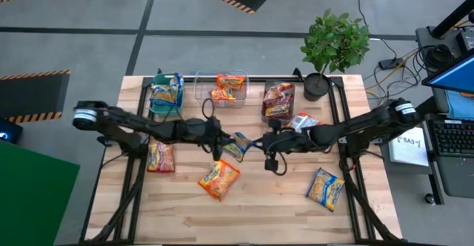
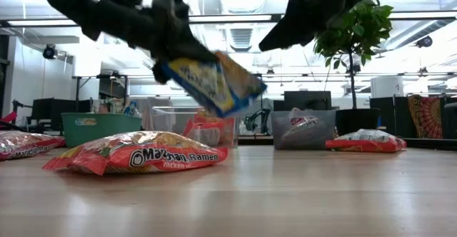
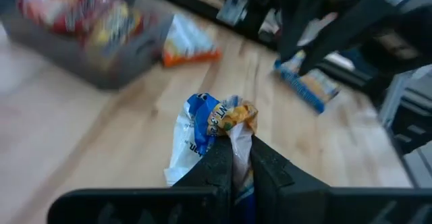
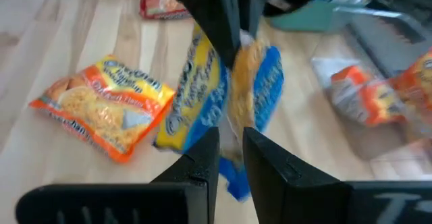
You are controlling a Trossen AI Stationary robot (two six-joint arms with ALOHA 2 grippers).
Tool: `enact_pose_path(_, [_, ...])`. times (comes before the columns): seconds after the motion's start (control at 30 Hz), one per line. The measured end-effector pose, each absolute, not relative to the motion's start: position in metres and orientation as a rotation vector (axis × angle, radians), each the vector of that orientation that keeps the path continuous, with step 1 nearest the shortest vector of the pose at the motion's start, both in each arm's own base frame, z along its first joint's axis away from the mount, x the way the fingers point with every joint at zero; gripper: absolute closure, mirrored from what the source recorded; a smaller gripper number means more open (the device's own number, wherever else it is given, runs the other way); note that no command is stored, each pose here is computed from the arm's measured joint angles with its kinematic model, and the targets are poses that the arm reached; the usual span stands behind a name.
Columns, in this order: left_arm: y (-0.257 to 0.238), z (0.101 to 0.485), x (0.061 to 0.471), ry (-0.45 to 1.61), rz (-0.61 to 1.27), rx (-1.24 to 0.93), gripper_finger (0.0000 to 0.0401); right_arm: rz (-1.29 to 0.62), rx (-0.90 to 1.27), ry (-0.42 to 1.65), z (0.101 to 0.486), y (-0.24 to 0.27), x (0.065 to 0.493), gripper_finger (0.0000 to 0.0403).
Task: Sort Maruchan noodles
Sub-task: Put the blue noodle pack into the green bin
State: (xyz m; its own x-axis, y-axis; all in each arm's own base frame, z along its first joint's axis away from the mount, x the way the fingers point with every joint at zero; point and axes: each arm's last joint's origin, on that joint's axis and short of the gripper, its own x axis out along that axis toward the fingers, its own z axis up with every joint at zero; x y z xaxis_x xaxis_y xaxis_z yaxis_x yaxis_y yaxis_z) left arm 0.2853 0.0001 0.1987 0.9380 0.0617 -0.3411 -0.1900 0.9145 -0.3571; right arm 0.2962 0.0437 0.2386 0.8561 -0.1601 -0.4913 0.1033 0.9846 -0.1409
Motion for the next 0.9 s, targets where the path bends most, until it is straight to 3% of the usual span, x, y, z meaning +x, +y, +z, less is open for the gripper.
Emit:
enact_pose_path(0.2, [0.005,0.236,0.259,0.26,0.181,-0.302,0.0395,-0.137,-0.161,0.501,0.247,0.042,0.291,0.0344])
enact_pose_path(0.47, [0.028,0.271,0.199,0.259,0.45,-0.226,0.0395,-0.135,-0.177,0.533,0.237,0.043,0.295,0.0344])
enact_pose_path(0.9, [0.072,0.33,0.129,0.567,1.053,-0.133,0.0395,-0.14,-0.289,0.534,0.234,0.037,0.3,0.0344])
